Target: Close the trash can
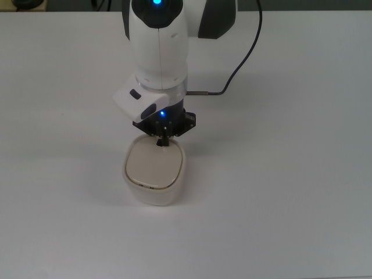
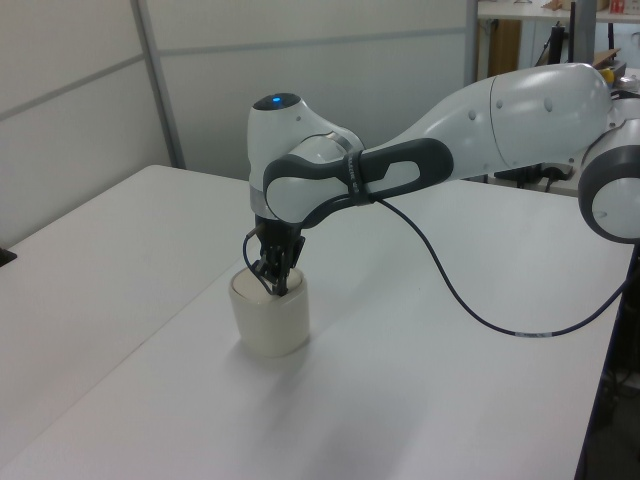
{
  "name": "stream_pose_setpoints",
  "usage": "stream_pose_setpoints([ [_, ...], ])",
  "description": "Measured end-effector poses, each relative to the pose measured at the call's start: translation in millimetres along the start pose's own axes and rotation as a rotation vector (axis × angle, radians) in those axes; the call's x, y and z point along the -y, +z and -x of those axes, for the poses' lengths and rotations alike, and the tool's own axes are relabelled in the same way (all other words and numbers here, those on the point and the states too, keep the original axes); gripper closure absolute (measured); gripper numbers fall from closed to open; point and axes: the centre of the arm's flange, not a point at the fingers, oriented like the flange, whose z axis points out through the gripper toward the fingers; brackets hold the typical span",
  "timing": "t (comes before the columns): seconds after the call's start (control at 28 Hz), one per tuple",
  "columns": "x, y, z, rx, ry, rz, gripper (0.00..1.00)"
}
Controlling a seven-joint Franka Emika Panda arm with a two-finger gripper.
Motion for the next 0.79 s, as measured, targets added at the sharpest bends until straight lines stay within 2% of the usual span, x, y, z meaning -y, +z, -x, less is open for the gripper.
stream_pose_setpoints([
  [0.04,-2.1,-1.9,-0.9,-0.004,0.003,0.001,0.95],
  [0.18,-6.8,-5.7,-2.7,-0.01,0.01,0.003,0.93],
  [0.21,-6.8,-5.7,-2.7,-0.01,0.01,0.003,0.9],
  [0.46,-6.8,-5.7,-2.7,-0.01,0.01,0.003,0.86],
  [0.79,-6.8,-5.7,-2.7,-0.01,0.01,0.003,0.56],
])
